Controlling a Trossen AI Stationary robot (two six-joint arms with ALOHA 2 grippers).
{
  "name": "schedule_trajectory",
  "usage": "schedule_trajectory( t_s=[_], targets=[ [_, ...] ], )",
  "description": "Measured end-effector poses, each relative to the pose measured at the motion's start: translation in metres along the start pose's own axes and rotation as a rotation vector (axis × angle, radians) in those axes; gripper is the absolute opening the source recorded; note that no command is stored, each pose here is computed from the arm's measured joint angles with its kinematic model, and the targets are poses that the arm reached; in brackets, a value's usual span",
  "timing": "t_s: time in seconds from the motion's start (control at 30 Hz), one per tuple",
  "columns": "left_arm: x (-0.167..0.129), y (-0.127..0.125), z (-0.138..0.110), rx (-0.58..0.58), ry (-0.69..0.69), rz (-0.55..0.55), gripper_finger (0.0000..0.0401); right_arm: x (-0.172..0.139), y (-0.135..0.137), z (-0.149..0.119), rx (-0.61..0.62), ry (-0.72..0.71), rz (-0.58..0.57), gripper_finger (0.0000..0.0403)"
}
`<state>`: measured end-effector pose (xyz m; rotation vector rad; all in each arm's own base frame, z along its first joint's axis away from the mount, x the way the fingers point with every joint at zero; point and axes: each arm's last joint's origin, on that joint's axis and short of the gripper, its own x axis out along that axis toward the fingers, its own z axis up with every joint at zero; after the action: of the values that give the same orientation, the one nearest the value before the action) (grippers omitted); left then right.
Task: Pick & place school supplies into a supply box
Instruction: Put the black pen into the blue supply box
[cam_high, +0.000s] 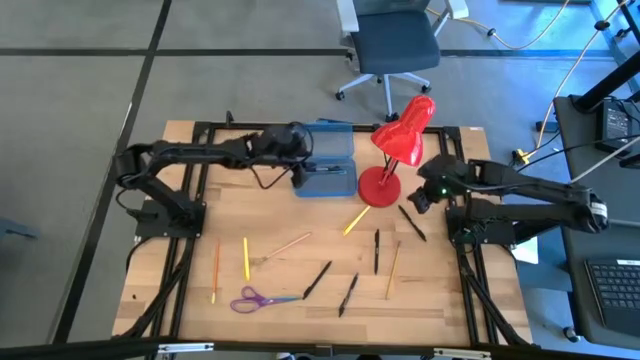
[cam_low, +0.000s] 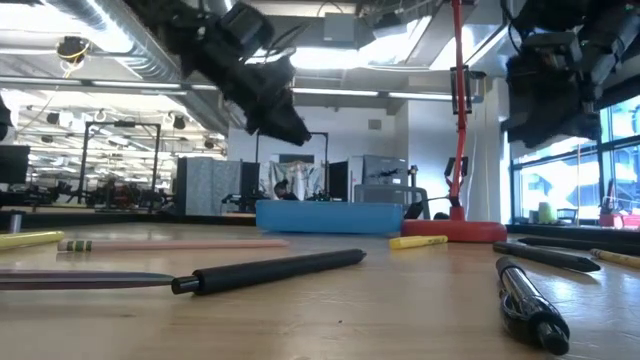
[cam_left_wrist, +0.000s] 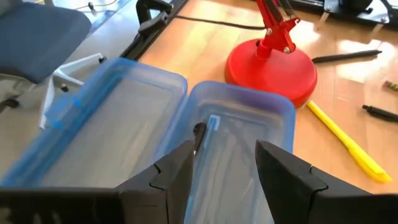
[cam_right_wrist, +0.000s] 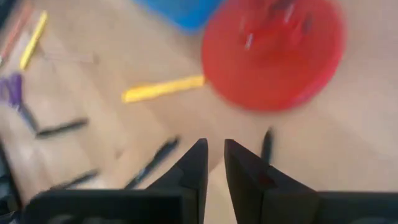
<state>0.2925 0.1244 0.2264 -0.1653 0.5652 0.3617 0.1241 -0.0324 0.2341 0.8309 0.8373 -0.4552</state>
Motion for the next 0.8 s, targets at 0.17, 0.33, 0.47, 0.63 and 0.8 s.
schedule_trajectory(
  t_s=[0.17, 0.33, 0.47, 0.63, 0.8],
  targets=[
    [0.004, 0.000, -0.023, -0.038, -0.029, -0.017, 0.0161, 0.006, 0.006, -0.003, 0.037, 0.053, 0.008, 0.0059],
    [0.005, 0.000, -0.032, -0.052, -0.085, -0.047, 0.0164, 0.010, 0.012, -0.006, 0.042, 0.074, 0.016, 0.0059],
    [0.004, -0.001, -0.030, -0.048, -0.139, -0.051, 0.0164, 0.013, 0.015, -0.009, 0.062, 0.096, 0.004, 0.0071],
    [0.003, -0.005, -0.024, -0.035, -0.206, -0.067, 0.0161, 0.021, 0.016, -0.014, 0.120, 0.155, -0.072, 0.0129],
    [0.004, -0.013, -0.025, -0.023, -0.202, -0.091, 0.0165, 0.031, 0.016, -0.020, 0.163, 0.242, -0.153, 0.0186]
  ],
)
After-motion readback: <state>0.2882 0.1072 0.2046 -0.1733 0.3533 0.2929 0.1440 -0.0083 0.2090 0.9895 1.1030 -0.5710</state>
